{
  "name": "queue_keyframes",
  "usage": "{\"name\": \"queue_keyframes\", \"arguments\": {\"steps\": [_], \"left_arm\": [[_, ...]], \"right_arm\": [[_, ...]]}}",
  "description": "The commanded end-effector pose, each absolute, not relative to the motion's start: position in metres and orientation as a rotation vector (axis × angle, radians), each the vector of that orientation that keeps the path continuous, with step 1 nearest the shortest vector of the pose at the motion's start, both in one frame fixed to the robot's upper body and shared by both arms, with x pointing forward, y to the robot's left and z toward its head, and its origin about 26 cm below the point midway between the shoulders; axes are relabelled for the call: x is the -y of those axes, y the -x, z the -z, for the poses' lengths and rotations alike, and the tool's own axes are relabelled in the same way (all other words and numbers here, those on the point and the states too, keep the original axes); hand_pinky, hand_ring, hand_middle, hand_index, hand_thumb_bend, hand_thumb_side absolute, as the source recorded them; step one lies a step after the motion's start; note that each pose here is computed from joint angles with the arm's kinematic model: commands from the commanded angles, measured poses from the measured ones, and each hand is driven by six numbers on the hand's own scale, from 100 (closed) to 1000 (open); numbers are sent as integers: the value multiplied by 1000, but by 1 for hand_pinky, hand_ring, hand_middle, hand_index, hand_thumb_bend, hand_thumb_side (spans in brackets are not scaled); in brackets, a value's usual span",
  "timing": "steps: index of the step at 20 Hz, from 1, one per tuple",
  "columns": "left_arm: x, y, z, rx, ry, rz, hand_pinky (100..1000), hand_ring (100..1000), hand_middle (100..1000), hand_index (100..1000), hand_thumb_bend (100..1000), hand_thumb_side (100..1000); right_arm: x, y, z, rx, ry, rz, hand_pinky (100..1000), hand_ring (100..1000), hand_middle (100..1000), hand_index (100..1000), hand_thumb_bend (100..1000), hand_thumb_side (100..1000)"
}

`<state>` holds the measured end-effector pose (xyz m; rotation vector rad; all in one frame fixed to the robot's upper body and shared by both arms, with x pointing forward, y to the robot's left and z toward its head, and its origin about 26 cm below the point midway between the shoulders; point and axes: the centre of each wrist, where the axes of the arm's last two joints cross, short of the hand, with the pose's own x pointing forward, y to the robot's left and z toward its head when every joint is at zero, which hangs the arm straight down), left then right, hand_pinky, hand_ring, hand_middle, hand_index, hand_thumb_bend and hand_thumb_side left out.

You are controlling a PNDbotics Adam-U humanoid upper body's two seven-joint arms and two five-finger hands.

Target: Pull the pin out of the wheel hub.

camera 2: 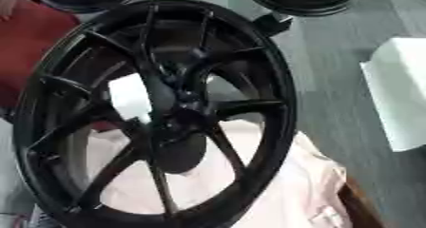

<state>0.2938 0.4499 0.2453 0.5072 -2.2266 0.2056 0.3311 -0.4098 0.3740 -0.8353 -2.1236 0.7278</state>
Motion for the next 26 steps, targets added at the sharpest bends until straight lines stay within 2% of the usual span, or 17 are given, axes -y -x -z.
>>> {"name": "queue_keyframes", "arguments": {"steps": [1, 6, 11, 16, 26], "left_arm": [[-448, -287, -285, 2279, -602, 39, 749, 744, 710, 758, 270, 721], [-425, -283, -318, 2287, -661, 404, 768, 757, 725, 789, 283, 696], [-389, -278, -340, 2240, -686, 758, 789, 770, 740, 806, 281, 719], [-353, -269, -345, 2154, -683, 1064, 806, 779, 747, 817, 313, 721], [-328, -274, -342, 2012, -690, 1504, 821, 789, 751, 833, 358, 733]], "right_arm": [[415, -321, -390, 2141, 896, -729, 837, 728, 668, 741, 100, 481], [416, -320, -390, 2134, 903, -729, 837, 728, 668, 741, 100, 482], [416, -320, -389, 2128, 904, -736, 837, 727, 667, 741, 100, 484], [415, -321, -389, 2129, 901, -739, 837, 727, 667, 741, 100, 485], [408, -325, -386, 2143, 855, -749, 839, 725, 667, 740, 100, 495]]}}
